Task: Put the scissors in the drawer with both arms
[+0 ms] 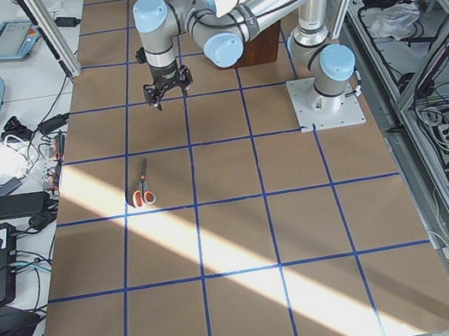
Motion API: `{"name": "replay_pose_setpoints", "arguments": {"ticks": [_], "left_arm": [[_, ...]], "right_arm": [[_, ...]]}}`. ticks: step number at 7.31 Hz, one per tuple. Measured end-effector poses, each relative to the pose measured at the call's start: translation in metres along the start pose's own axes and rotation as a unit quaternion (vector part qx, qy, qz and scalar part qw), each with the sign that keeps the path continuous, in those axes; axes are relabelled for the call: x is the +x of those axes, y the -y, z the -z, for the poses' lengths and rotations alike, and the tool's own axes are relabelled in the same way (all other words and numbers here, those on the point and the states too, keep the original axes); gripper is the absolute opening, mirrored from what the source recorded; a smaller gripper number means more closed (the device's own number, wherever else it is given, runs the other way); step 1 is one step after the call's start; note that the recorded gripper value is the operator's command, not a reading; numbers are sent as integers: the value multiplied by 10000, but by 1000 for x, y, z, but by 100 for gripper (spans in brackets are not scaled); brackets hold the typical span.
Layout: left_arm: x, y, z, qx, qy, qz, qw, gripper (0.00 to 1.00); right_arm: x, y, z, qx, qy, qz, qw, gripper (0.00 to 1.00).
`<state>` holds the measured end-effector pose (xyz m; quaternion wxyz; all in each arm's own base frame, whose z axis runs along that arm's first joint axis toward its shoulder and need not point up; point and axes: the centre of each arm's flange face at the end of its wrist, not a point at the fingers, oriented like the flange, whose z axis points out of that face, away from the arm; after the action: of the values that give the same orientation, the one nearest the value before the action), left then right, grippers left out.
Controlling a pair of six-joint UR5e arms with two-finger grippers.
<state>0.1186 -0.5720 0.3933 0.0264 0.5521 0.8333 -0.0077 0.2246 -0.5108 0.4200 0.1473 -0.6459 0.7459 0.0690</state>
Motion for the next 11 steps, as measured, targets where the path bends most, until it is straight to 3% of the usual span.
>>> {"name": "replay_pose_setpoints", "arguments": {"ticks": [2,5,8,11], "left_arm": [[-33,-23,-48,17,47,-896,9960,100],[-84,-35,-106,142,281,-1957,9802,98],[-128,-42,-145,245,291,-2271,9731,98],[-152,-49,-179,272,210,-2441,9691,98]], "right_arm": [[22,19,-24,-169,205,674,9974,97],[50,62,-63,-477,467,1198,9906,94],[62,72,-77,-545,799,1361,9860,94],[75,80,-99,-324,1152,1128,9864,94]]}}
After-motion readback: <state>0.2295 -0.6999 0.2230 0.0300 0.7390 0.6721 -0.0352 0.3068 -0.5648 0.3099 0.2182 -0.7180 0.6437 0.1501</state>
